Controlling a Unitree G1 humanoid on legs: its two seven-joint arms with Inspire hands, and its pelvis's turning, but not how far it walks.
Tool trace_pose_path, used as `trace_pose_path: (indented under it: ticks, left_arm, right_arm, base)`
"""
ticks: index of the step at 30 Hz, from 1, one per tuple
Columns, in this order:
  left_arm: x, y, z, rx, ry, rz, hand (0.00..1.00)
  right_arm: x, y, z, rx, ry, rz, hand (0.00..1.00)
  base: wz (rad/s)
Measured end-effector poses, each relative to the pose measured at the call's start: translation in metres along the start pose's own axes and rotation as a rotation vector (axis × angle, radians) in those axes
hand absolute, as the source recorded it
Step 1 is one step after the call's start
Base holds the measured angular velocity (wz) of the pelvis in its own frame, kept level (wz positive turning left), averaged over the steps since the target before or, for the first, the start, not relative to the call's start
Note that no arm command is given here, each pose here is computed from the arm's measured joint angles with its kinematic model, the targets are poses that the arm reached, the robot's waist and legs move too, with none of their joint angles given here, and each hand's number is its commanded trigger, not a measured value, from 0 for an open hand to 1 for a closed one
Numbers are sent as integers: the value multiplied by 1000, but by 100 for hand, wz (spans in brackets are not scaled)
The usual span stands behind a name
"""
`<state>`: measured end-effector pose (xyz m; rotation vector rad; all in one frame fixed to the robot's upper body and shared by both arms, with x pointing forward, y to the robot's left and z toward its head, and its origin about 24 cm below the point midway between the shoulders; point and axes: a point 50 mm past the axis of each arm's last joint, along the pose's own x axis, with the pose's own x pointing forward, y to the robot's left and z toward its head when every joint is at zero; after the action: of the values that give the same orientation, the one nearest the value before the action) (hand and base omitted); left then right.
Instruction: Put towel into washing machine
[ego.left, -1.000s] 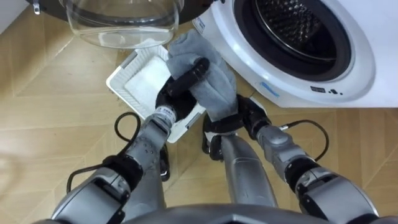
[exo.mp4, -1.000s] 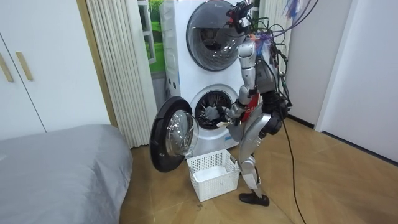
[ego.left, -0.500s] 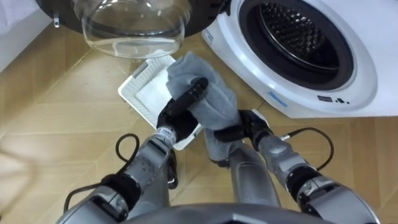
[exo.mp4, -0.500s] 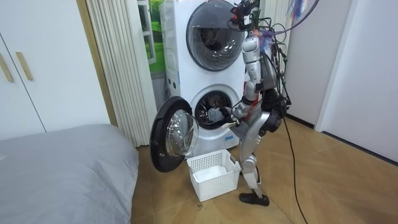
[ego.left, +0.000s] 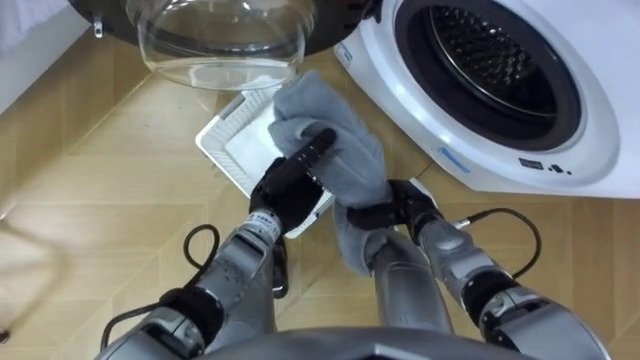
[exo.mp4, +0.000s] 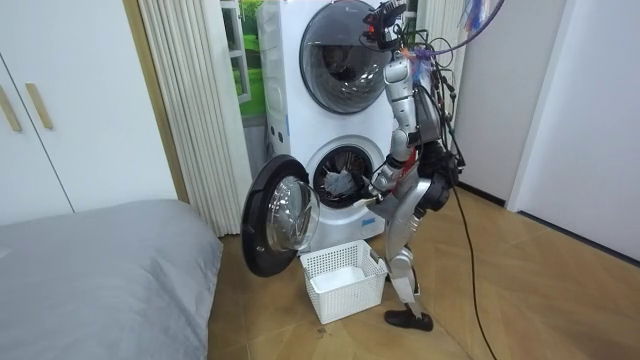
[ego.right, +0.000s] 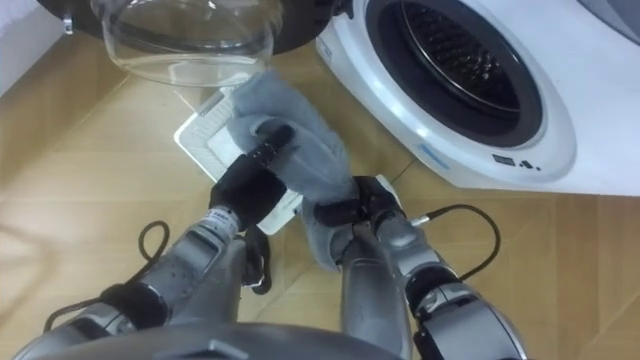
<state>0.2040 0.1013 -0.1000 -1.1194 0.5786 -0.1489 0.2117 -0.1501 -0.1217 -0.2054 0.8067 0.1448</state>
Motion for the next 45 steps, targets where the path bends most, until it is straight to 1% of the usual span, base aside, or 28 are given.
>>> trace_pose_path:
  ticks: [4,6,8,11,13,15,20,27,29,34,40,42,45]
  left_arm:
    - [-7,14,9,52,1,90,0]
    - [-12,23,15,82,-8,165,0]
    - [-15,28,19,78,-29,217,0]
    - [-18,34,24,112,-31,285,0]
    - [-17,35,26,126,-33,310,0]
    - [-18,36,27,123,-33,335,0]
    - [-18,38,26,107,-10,368,0]
    - [-21,42,21,186,46,421,0]
    - [-21,42,21,183,51,427,0]
    - [-20,42,27,191,45,442,0]
    - [-18,40,33,209,41,436,0]
    - [-16,36,34,208,38,418,0]
    - [-18,38,41,222,27,423,0]
  right_arm:
    - [0,-11,1,83,3,-54,100]
    - [1,-20,3,145,4,-102,100]
    - [0,-24,3,185,7,-139,100]
    - [1,-33,2,282,31,-188,100]
    - [1,-36,1,343,46,-213,100]
    - [1,-41,1,444,65,-242,100]
    - [-1,-54,-5,605,118,-289,100]
    - [-4,-70,-9,741,138,-328,100]
    - [-5,-75,-9,786,140,-336,100]
    - [-5,-78,-9,883,143,-333,100]
    - [-4,-79,-4,1008,137,-292,100]
    - [-5,-88,-1,1062,118,-276,100]
    - [-6,-101,6,1153,85,-277,100]
  base:
    - [5]
    - [8]
    - [5]
    - [1]
    - [0]
    - [0]
    - [2]
    - [3]
    - [7]
    - [3]
    - [2]
    - [4]
    - [0]
